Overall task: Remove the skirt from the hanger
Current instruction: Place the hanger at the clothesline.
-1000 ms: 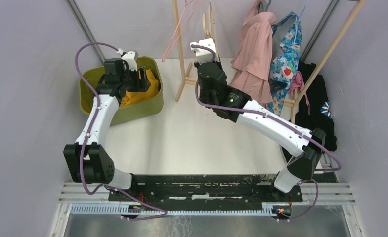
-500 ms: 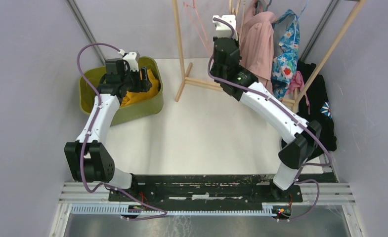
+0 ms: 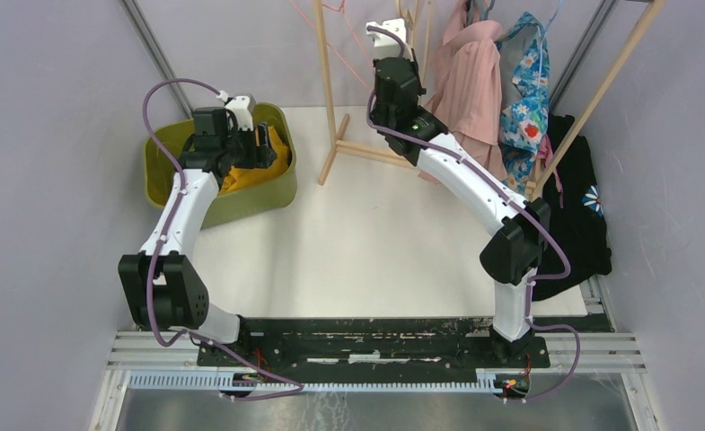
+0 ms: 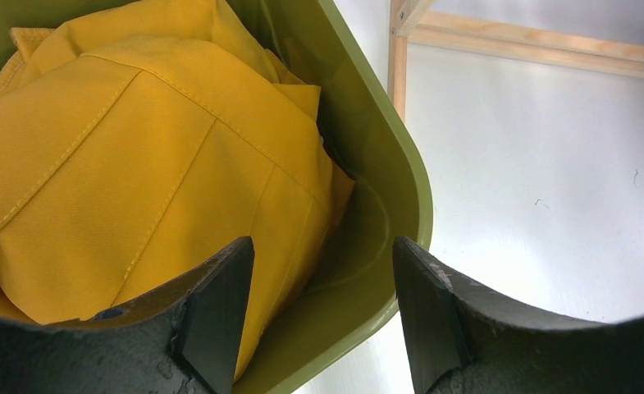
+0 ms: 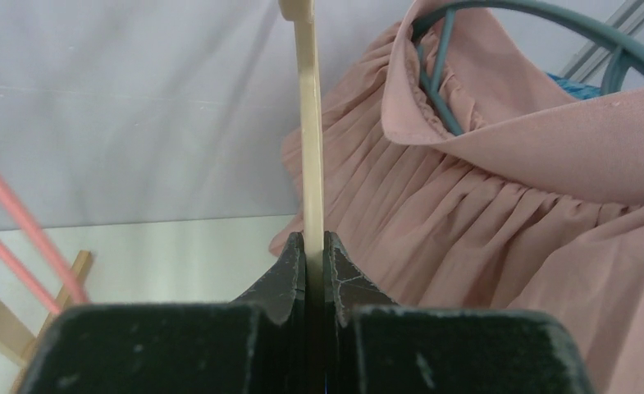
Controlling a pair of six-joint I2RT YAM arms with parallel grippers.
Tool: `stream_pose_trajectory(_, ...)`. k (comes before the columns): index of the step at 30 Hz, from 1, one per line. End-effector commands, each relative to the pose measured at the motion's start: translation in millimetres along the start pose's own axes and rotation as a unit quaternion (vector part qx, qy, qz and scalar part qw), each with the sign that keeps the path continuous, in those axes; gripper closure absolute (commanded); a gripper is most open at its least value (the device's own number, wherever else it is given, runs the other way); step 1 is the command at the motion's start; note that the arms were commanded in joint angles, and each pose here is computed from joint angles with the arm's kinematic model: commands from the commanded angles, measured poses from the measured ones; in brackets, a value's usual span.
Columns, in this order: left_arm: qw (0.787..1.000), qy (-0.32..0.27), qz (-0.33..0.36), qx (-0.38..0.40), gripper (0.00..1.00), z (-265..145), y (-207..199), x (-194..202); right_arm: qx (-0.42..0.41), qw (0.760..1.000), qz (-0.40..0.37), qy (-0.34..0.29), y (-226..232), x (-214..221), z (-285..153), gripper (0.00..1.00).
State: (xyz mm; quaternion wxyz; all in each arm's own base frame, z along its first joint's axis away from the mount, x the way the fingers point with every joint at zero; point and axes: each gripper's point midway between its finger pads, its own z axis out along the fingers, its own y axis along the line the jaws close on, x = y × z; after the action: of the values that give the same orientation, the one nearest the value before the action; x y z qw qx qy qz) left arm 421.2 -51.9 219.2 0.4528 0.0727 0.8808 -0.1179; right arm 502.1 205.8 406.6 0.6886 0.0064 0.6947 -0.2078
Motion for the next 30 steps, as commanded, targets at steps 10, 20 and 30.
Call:
stream_pose_trajectory(10, 1.0, -0.015, 0.025, 0.01, 0.3, 11, -1, -13, 0.023, 0.996, 0.075, -0.047, -42, -52, -5, 0.99)
stream_pose_trajectory(20, 0.999, -0.019, 0.026, 0.009, 0.3, 8, -1, -13, 0.014, 0.995, 0.087, -0.055, -43, -61, -14, 0.99)
stream_pose_trajectory(30, 0.999, -0.021, 0.024, 0.007, 0.29, 7, -1, -14, 0.005, 0.995, 0.084, -0.058, -42, -64, -24, 0.99)
